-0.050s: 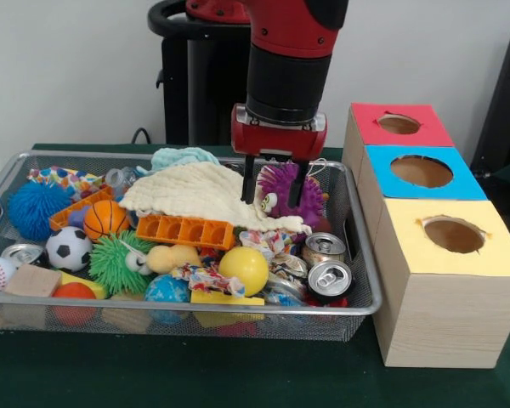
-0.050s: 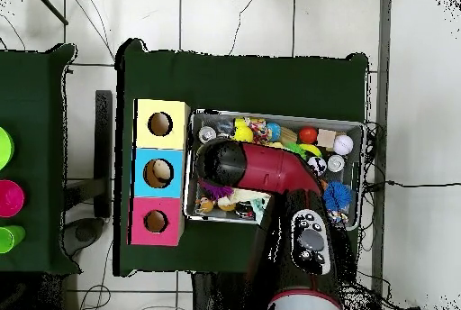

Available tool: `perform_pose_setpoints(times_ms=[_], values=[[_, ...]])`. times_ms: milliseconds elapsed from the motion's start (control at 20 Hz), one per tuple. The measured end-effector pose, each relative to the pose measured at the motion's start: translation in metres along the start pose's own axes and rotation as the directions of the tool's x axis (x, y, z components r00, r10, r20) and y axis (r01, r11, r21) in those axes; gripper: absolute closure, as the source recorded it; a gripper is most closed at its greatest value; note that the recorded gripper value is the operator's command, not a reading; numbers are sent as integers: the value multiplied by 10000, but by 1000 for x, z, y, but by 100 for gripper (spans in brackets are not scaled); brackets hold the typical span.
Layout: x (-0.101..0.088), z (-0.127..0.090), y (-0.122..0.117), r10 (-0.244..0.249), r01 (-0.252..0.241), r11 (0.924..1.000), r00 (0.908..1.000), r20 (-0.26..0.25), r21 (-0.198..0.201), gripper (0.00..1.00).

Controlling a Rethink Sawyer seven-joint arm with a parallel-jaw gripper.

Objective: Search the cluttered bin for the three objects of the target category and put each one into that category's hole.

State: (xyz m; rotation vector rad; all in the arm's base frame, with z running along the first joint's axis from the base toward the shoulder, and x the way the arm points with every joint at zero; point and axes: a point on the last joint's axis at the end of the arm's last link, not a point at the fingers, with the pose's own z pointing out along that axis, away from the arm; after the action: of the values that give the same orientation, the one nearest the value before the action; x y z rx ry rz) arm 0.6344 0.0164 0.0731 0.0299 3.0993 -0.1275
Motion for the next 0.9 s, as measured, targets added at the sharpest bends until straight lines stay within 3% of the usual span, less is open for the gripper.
perform_pose_setpoints(times_ms=[350, 600, 900], values=[[8, 8, 1, 8, -10, 10000, 9993, 363, 64, 0], [9, 20, 1, 8, -29, 9998, 9941, 1084, 194, 0], [15, 34, 2, -8, -31, 9996, 9893, 1461, 265, 0]])
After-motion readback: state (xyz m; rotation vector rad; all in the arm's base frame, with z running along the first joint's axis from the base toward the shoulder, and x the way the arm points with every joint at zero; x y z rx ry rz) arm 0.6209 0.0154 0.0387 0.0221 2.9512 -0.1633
